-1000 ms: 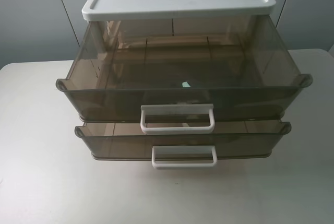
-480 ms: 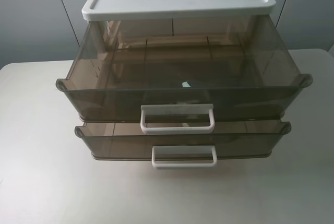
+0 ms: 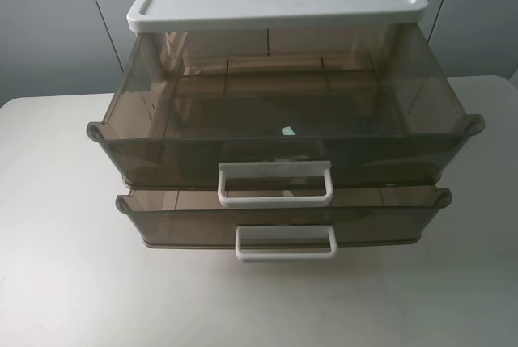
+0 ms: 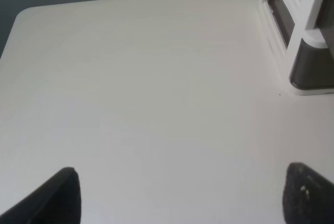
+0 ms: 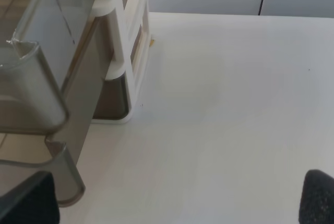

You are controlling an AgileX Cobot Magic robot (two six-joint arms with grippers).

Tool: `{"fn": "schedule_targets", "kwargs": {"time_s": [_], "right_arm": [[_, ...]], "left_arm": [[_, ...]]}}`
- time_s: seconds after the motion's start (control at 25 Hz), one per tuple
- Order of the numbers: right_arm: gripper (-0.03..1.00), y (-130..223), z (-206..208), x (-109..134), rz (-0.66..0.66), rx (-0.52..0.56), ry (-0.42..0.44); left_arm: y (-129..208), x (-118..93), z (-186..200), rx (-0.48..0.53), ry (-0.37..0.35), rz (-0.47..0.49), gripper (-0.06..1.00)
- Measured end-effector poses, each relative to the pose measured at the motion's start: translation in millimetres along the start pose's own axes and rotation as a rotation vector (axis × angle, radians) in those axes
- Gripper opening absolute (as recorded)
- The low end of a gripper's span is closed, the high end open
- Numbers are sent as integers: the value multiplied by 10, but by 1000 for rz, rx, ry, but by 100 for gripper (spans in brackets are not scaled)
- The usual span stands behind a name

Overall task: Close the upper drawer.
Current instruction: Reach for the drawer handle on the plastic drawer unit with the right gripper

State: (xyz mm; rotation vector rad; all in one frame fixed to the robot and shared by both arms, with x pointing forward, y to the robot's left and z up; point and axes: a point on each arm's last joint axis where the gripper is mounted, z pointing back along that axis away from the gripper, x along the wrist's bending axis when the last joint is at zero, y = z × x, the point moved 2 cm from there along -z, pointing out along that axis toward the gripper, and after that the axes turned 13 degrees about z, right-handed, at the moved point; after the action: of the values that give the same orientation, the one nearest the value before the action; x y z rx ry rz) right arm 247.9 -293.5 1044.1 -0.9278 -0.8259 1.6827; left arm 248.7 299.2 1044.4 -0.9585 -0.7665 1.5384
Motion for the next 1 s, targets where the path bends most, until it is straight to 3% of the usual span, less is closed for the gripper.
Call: {"fn": "schedule_targets", "kwargs": {"time_s": [0.6,1.0], "right_arm": [[70,-1,0,2,-1,-1,-2],[70,-180,58,87,-96,-53,-105]], "left_arm": [[0,0,0,0,0,0,74],[0,0,0,0,0,0,74]]}}
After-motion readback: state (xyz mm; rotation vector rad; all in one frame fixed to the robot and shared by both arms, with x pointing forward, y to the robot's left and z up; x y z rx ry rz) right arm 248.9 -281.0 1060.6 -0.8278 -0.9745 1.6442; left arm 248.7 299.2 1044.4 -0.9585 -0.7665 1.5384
